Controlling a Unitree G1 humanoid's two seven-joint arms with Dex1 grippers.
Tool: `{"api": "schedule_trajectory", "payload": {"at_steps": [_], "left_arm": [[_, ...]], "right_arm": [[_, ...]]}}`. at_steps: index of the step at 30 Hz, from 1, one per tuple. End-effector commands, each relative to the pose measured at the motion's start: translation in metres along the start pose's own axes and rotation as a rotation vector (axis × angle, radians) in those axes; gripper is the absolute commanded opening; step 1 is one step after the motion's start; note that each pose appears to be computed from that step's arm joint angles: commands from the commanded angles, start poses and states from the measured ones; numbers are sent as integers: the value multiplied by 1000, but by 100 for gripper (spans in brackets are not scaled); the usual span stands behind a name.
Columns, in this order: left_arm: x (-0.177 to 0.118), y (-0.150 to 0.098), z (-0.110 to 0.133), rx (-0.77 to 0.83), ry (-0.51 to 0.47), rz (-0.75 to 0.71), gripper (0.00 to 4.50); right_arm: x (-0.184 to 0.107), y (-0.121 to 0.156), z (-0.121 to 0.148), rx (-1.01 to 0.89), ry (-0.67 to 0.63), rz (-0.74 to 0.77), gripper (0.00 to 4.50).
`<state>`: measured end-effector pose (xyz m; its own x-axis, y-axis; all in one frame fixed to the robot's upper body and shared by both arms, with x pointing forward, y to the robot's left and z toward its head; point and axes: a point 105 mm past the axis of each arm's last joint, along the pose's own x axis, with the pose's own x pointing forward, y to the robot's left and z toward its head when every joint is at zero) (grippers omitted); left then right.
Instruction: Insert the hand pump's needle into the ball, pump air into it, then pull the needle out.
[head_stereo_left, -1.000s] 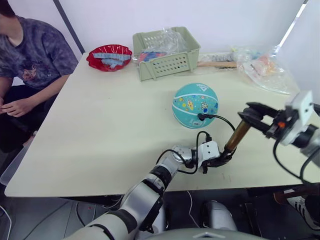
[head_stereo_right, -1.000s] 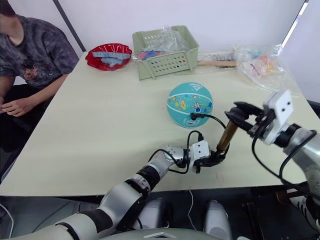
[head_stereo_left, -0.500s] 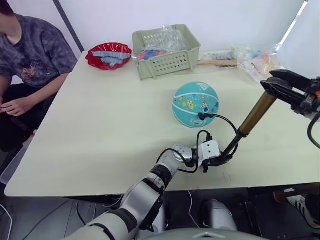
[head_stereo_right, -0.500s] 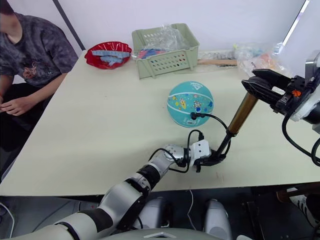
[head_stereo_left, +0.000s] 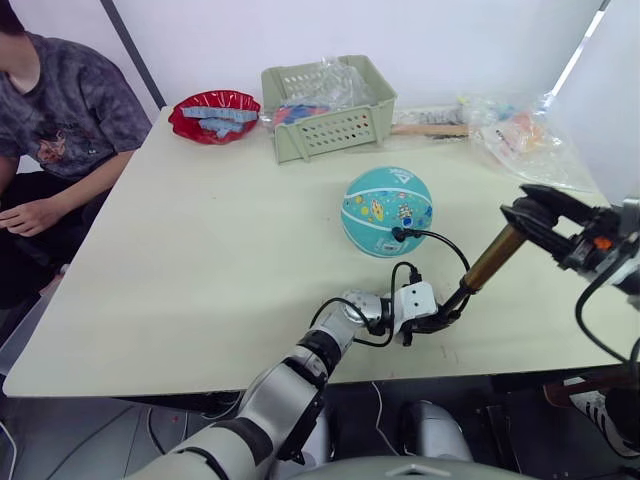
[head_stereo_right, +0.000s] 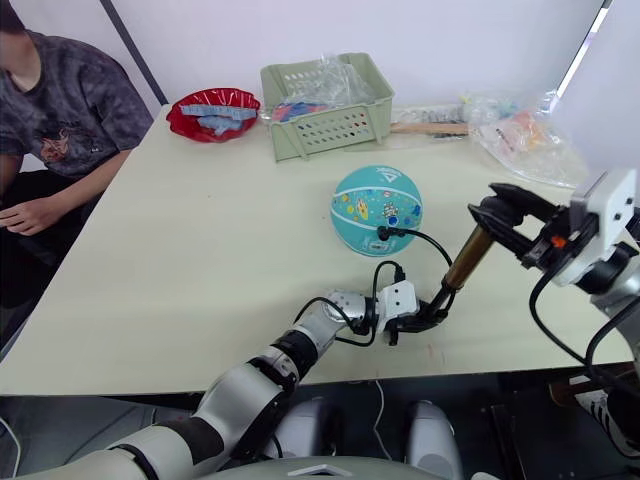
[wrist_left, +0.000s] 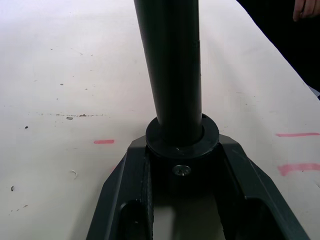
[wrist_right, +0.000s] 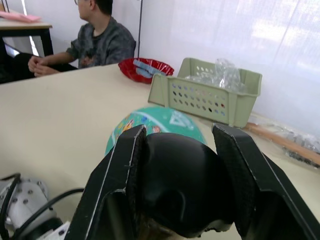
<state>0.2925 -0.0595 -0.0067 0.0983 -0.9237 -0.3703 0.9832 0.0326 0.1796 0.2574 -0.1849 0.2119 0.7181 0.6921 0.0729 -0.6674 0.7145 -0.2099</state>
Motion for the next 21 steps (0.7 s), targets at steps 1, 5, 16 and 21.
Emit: {"api": "schedule_trajectory", "payload": {"at_steps": [1, 5, 16, 21], "left_arm": [[-5, -26, -42, -80, 141, -74, 113], [-5, -27, -42, -80, 139, -74, 113], [-5, -25, -41, -80, 138, -69, 113], [-5, -24, -41, -82, 138, -60, 113]], "right_arm": [[2, 15, -53, 74, 144, -3, 160], [5, 33, -82, 96, 188, 7, 159], [10, 50, -89, 33, 142, 17, 159], [9, 26, -49, -63, 66, -28, 159]]}}
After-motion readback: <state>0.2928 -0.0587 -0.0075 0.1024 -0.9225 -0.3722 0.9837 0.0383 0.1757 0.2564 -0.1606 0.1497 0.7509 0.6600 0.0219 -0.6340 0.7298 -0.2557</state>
